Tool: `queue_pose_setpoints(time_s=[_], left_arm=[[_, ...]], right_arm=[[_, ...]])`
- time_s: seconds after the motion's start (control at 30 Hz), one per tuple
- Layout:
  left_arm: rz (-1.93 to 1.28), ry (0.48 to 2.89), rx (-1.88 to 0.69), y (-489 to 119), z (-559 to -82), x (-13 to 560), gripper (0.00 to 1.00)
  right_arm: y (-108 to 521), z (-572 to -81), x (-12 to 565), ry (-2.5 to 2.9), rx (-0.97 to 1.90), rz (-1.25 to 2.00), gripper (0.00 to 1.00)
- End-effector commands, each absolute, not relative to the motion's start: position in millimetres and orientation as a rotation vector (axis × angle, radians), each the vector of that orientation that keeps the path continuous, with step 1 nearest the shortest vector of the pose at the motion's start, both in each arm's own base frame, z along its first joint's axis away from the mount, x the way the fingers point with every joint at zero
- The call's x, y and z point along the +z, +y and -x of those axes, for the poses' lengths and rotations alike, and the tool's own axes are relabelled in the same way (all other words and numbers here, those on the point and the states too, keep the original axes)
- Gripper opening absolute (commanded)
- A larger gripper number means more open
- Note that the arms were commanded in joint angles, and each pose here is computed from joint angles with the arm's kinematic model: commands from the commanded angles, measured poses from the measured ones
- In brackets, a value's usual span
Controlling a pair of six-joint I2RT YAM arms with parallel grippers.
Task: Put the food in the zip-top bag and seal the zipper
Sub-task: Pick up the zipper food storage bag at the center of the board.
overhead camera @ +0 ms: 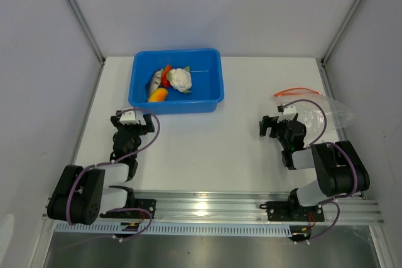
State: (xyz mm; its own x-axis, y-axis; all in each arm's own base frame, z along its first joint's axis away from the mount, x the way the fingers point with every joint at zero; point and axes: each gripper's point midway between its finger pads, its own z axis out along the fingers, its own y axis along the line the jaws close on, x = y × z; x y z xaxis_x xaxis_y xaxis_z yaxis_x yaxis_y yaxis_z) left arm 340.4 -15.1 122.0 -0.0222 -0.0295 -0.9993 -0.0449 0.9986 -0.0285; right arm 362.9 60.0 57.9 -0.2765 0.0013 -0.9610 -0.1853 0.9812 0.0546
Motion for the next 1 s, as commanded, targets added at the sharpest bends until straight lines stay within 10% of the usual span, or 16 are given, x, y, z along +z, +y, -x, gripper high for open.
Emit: queue_pose_setpoints(time_s=[0.0,0.97], left_arm=[[0.058,1.503,0.025,-12.4,-348.6,149.5,0.99],[0.134,1.586,0.168,-5.6,-345.1,171.1,1.00]], right_arm=[[55.2,-376.9,83.6,1.747,0.141,0.136,1.00],[77.0,-377.9,160.0,1.834,-0.020,-0.063,0.99]])
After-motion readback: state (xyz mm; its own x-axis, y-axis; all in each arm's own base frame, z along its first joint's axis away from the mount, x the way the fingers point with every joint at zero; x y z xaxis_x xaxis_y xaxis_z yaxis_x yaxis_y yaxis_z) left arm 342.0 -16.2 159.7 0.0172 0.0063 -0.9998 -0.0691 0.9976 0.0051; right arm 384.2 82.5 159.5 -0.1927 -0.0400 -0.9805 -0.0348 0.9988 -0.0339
